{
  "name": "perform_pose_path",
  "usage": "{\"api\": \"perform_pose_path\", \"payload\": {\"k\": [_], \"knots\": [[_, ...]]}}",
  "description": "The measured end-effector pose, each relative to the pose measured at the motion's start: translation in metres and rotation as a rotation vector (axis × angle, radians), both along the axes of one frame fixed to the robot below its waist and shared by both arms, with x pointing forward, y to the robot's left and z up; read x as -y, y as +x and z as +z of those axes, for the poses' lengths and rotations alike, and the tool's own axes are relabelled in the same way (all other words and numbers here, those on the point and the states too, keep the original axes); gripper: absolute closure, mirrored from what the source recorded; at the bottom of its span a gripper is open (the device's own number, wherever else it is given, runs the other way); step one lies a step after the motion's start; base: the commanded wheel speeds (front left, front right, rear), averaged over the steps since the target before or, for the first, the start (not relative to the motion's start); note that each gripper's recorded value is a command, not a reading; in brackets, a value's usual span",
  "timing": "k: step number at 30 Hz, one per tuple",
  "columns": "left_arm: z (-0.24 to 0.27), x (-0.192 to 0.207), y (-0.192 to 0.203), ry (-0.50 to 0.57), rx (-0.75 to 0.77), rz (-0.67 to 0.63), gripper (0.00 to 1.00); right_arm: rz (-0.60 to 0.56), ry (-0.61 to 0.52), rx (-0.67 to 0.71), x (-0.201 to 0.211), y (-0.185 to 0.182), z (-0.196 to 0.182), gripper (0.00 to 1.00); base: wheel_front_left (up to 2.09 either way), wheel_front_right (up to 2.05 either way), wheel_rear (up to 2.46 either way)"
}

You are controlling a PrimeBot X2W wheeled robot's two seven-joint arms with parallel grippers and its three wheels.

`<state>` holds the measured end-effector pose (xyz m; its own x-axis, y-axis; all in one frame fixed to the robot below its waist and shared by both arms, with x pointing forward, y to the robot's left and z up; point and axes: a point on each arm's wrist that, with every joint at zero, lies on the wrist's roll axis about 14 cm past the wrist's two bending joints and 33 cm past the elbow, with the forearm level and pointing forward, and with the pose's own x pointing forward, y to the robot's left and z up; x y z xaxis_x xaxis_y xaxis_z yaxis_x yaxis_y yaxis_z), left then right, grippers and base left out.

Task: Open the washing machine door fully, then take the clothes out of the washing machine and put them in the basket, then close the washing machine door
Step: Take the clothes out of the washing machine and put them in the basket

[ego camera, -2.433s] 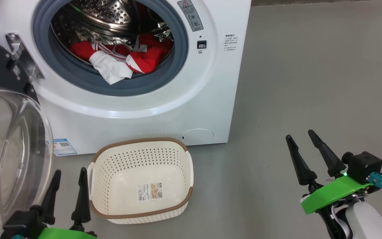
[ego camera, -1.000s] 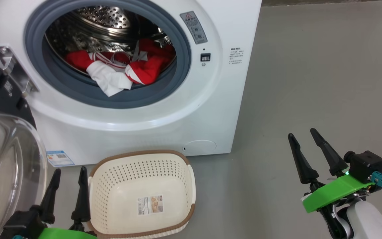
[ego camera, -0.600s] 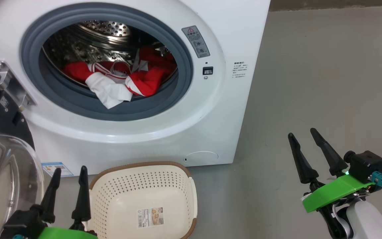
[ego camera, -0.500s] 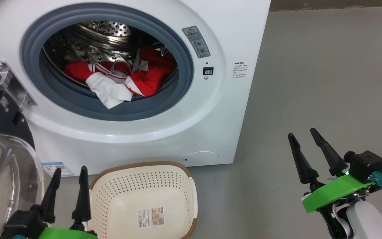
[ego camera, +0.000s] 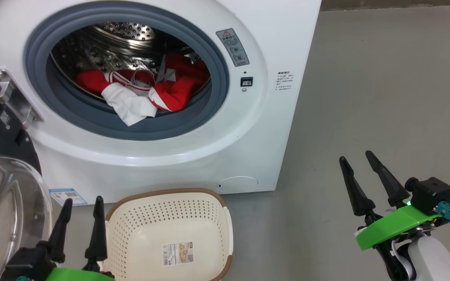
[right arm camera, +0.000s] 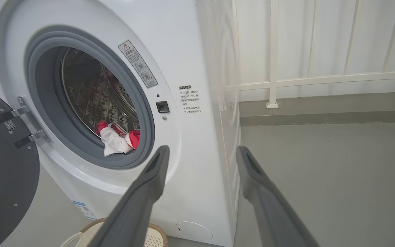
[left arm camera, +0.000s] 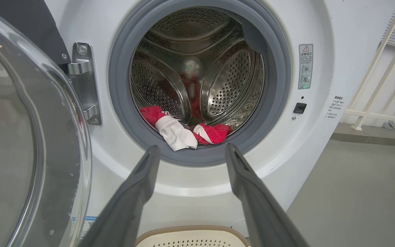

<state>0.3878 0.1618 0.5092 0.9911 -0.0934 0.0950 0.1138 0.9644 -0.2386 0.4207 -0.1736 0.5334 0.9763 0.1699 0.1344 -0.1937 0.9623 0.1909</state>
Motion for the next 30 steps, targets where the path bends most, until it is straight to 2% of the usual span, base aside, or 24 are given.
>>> {"api": "perform_pose_path", "payload": {"k": [30], "knots": [[-0.0043, 0.0012, 0.0014, 0.0, -0.011, -0.003, 0.0, 0.003, -0.003, -0.013, -0.0007, 0.0017, -0.005, 0.0, 0.0, 0.0, 0.0]]}}
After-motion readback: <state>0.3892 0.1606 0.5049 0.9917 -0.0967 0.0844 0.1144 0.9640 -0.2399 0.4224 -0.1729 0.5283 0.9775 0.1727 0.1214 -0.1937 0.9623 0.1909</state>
